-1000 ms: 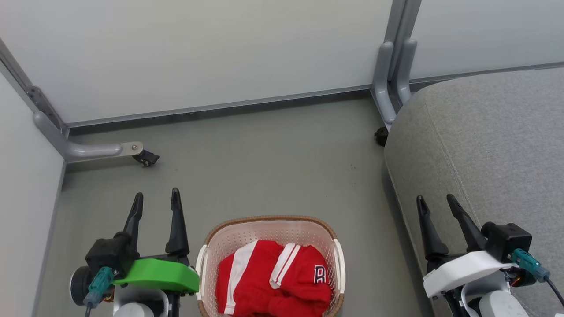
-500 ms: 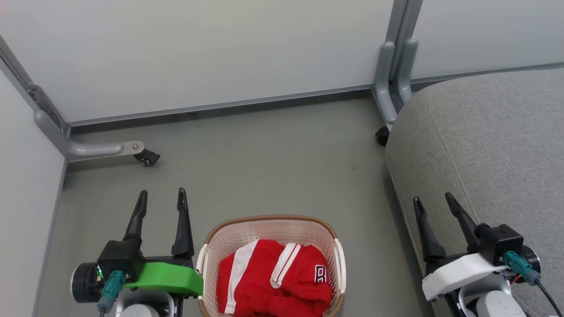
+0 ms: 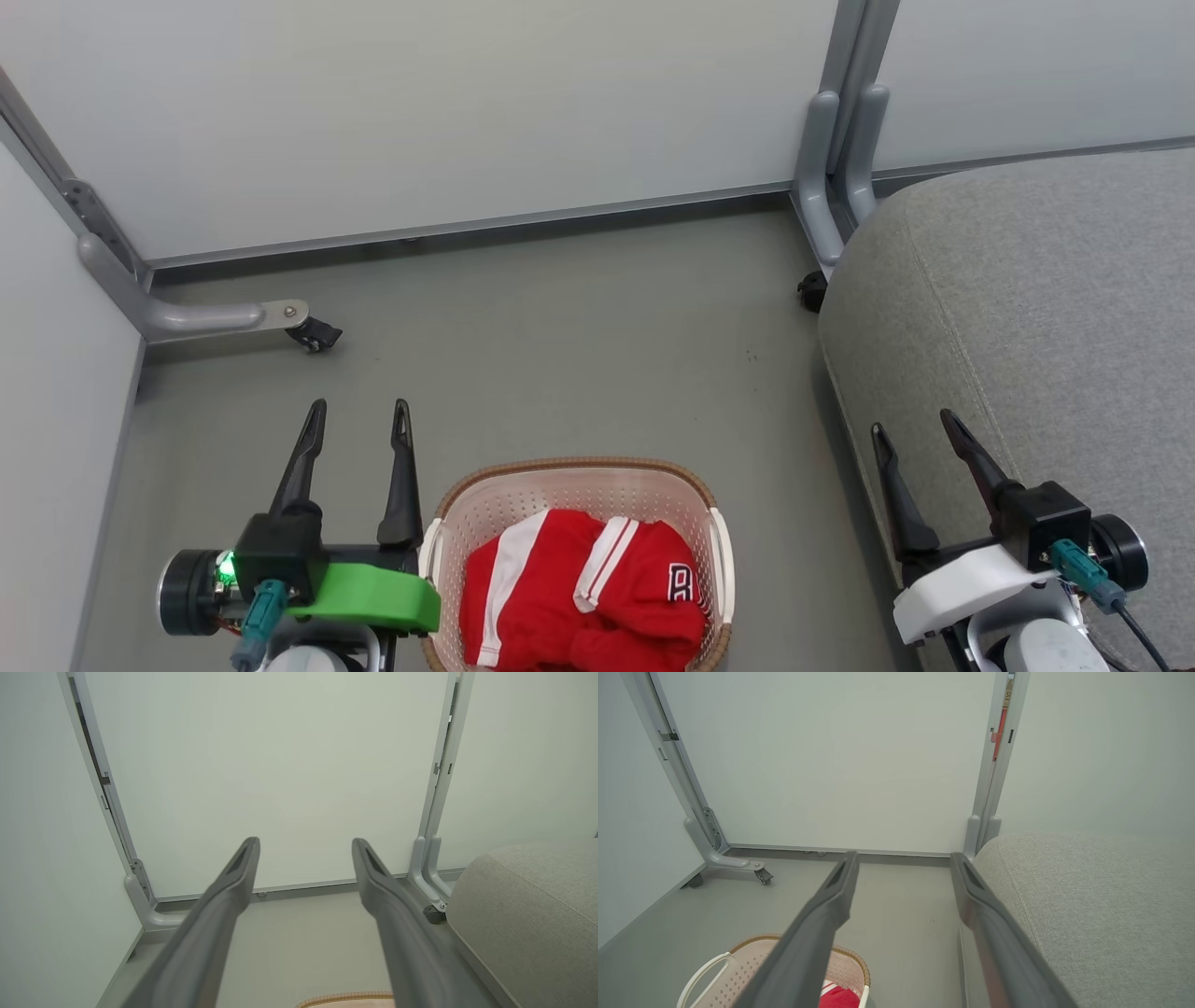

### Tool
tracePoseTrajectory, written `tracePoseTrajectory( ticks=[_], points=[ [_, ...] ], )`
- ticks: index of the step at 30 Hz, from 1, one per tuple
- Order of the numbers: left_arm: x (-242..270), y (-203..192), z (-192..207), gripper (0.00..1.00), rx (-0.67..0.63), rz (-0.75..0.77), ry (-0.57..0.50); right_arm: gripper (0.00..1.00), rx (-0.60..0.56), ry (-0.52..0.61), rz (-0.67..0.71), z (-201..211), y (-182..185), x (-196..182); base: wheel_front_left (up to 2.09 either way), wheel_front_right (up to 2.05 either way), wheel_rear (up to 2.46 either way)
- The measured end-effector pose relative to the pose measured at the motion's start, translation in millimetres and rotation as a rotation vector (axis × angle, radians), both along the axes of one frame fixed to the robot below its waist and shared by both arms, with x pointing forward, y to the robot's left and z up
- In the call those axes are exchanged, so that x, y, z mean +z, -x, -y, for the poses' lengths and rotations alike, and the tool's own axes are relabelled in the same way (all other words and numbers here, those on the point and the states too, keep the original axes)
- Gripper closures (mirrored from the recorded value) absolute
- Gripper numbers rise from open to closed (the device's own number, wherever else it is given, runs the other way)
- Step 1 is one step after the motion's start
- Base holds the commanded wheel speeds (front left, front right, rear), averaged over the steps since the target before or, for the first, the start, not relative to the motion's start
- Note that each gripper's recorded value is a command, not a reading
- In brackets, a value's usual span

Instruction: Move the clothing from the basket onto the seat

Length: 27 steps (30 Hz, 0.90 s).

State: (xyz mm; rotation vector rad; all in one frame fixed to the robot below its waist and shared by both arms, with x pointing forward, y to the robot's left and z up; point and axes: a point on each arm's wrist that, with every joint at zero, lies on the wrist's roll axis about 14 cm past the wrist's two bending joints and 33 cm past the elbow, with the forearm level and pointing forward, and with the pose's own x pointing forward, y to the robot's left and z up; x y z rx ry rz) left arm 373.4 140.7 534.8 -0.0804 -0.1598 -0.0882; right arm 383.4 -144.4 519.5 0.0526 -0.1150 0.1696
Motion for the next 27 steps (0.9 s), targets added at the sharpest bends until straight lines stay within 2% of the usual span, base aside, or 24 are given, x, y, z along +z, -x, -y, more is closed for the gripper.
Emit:
tracePoseTrajectory(
  ticks=[27],
  points=[
    [-2.6, 0.7, -1.2, 0.00, 0.001, -0.005, 0.004, 0.00, -0.004, 0.007, -0.022, 1.5, 0.1, -7.3, 0.00, 0.00, 0.00]
  ],
)
